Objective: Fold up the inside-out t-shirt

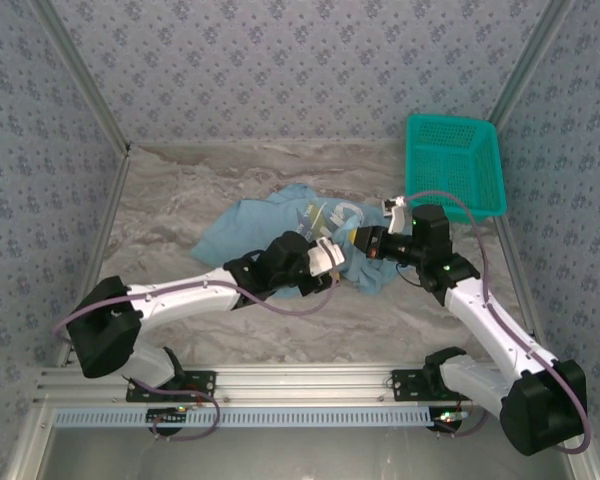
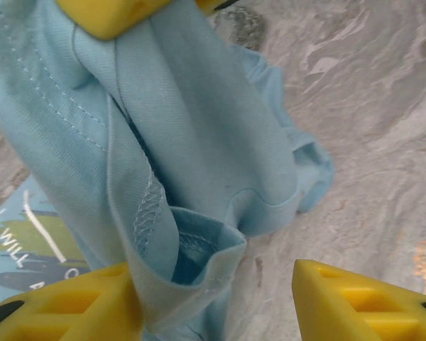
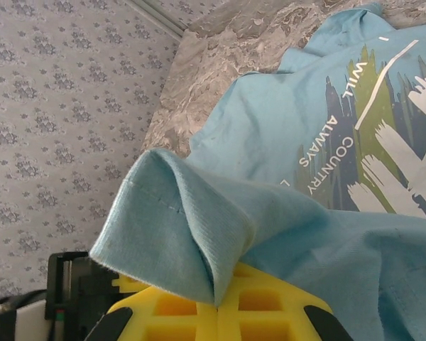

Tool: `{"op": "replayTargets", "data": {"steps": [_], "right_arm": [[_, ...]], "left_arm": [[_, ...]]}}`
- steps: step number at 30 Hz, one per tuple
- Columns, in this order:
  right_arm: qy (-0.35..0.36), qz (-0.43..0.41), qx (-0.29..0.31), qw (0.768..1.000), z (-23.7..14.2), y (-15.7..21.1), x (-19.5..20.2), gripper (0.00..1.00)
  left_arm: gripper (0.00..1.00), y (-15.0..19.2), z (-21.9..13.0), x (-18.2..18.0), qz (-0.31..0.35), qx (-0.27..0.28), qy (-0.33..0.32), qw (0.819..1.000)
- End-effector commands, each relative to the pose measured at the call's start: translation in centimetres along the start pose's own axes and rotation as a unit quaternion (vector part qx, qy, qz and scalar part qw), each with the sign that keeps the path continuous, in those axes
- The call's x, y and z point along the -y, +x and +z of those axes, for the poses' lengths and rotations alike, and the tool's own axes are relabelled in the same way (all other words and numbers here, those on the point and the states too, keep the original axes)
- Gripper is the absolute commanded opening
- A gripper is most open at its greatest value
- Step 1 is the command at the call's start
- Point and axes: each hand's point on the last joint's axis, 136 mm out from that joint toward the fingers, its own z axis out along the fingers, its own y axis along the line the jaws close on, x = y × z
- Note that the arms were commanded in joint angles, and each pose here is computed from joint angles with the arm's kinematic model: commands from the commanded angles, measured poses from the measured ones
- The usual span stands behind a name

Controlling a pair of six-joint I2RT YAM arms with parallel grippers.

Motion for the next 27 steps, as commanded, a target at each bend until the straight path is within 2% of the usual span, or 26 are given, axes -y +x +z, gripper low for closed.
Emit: {"op": "replayTargets", "data": {"steps": [1,6,10,13,20,24,27], "right_arm": [[-0.017,0.007,0.01,1.0,-0.2,-1.1,-0.9,0.0],[-0.018,0.008,0.01,1.0,0.0,-1.0,-0.8,0.0],[-0.015,0.011,0.008,1.0,-0.1,-0.8,-0.6,0.0],[-0.009,0.011,0.008,1.0,-0.2,-0.7,-0.2,0.0],[-0.007,0.014,0.009,1.0,-0.1,-0.7,0.2,0.0],[-0.002,0.015,0.01,1.0,-0.2,-0.8,0.3,0.0],[0.011,0.019,0.011,1.0,-0.2,-0.7,0.9,0.0]], "left_arm": [[0.57,-1.2,0.1,-1.8,0.026,0.023,-0.081,0.996],[0.55,-1.5,0.6,-2.4,0.009,0.029,-0.107,0.994],[0.41,-1.4,0.8,-2.8,0.014,0.022,-0.118,0.993],[0.35,-1.6,0.4,-2.8,0.006,0.026,-0.113,0.993],[0.32,-1.5,-0.7,-3.8,-0.025,0.038,-0.107,0.993],[0.2,-1.4,-0.9,-4.0,-0.03,0.037,-0.105,0.993],[0.13,-1.7,-1.2,-3.2,-0.033,0.049,-0.076,0.995]]}}
